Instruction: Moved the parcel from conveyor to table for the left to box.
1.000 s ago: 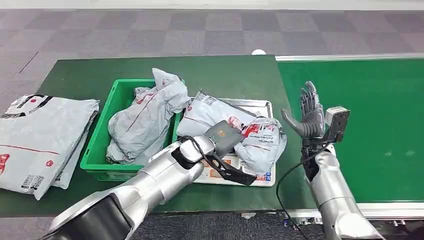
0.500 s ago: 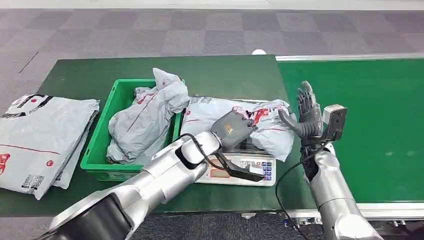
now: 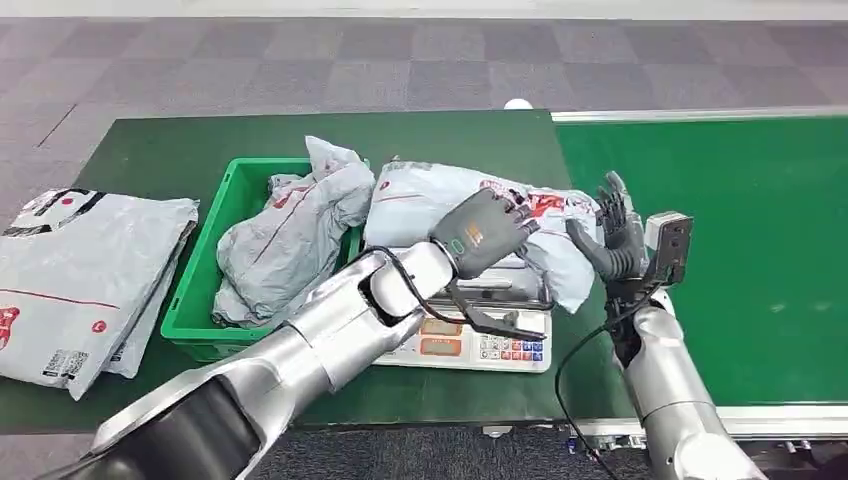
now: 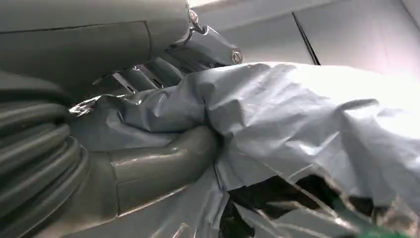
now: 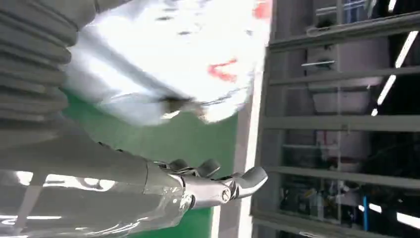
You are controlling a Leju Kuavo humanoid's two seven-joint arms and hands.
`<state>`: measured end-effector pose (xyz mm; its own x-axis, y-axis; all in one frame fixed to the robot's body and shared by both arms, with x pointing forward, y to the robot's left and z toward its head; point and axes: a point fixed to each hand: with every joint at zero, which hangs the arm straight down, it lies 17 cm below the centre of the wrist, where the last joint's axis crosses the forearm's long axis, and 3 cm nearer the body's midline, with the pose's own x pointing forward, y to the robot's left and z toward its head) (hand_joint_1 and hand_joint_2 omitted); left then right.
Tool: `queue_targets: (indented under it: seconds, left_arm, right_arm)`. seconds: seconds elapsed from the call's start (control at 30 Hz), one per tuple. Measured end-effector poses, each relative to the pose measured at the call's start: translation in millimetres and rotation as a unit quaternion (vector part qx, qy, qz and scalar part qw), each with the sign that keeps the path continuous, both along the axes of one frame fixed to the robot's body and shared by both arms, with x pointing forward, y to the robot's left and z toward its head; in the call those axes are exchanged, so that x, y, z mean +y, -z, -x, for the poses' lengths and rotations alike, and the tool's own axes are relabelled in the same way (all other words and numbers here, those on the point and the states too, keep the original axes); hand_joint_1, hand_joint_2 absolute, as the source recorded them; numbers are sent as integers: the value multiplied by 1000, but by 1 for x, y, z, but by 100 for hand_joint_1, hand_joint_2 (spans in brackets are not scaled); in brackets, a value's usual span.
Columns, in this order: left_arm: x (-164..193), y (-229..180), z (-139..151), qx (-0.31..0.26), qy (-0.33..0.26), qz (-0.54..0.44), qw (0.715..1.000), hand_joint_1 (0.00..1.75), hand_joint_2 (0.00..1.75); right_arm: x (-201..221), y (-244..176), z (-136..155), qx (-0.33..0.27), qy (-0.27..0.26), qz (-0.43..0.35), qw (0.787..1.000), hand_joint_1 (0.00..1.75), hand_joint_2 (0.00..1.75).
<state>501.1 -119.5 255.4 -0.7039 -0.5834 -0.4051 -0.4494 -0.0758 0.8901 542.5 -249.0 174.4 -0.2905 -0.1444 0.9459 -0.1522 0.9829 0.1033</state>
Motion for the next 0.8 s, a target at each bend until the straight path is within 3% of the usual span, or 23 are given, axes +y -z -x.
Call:
queue_targets:
  seconds: [0.03,0.07,0.2,0.4,0.6,0.8]
  left_arm:
    - [4,-6,-4,-15,-7,-5,1000,175,175]
    - [9,-10,-9,-34,-13,-12,999,175,175]
    - [30,-23,-26,-81,-41,-29,995,175,175]
    - [74,-39,-62,-79,-111,-22,990,175,175]
    - [173,-26,-112,-35,-226,-17,973,175,175]
    - [279,12,-134,11,-330,13,944,175,175]
  right_arm:
    - [0,3,1,2,0,6,1000,0,0]
    - [0,6,2,5,0,13,1000,0,175]
    - [-8,14,1,16,6,29,999,0,175]
    - [-21,22,2,30,10,35,999,0,175]
    - [-36,44,18,50,16,43,998,0,175]
    - [-46,49,23,54,25,49,997,0,175]
